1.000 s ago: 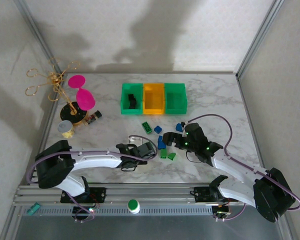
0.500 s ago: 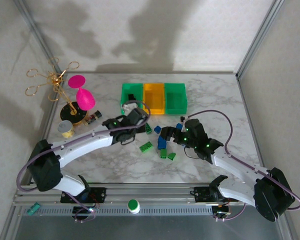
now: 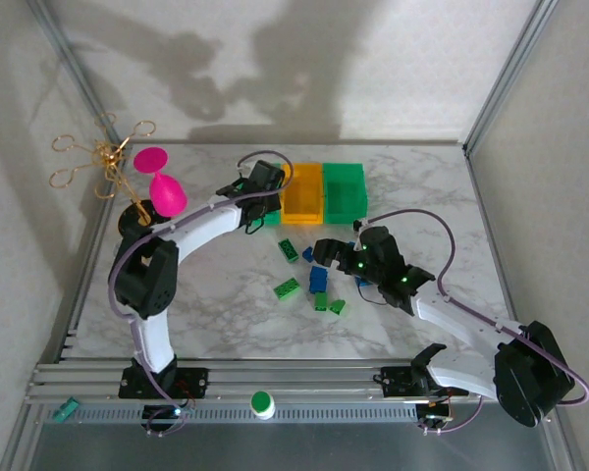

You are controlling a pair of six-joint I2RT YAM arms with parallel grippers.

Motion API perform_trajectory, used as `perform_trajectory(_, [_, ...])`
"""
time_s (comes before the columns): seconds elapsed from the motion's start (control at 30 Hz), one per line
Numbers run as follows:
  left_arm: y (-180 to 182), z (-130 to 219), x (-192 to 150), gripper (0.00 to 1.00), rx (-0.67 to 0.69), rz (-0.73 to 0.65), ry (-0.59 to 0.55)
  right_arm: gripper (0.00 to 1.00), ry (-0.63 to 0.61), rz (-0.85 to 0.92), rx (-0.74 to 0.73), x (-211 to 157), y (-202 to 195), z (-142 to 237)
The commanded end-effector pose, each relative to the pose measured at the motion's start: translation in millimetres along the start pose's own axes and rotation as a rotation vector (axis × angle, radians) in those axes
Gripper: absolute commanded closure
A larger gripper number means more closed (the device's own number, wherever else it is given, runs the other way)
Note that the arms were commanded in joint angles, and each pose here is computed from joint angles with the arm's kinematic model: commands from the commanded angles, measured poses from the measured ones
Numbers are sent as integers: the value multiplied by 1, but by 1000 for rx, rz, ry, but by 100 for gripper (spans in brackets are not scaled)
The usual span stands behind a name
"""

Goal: Sort the legos into containers by color
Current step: Place the lego in the container.

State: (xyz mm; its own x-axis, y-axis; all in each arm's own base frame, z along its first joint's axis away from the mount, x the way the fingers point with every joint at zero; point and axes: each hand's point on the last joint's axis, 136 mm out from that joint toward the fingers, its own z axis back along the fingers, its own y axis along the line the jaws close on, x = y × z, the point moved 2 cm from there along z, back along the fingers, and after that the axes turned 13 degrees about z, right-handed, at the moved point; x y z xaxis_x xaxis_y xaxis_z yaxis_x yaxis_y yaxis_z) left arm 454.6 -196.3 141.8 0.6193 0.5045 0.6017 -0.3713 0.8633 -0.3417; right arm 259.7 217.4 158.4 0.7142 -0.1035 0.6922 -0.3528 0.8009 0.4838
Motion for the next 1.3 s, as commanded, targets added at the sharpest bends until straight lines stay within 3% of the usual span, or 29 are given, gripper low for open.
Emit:
perform_trajectory(0.0, [-8, -15, 22, 68, -13, -3, -31, 1, -27, 2, -6, 11, 5, 2])
perform_trajectory(0.3, [-3, -59, 27, 67, 29, -21, -20, 1, -15, 10, -18, 11, 3, -5])
perform_trajectory(0.63, [-2, -75, 30, 61, 51, -38, -22, 1, 2, 23, -25, 8, 2, -10])
perform_trajectory(1.0, [-10, -64, 44, 56, 35, -29, -33, 1, -1, 43, -31, 10, 2, -4])
perform_trajectory(1.27, [-26, -9, 63, 55, -85, 17, -34, 1, 65, 91, -64, -2, -2, 0])
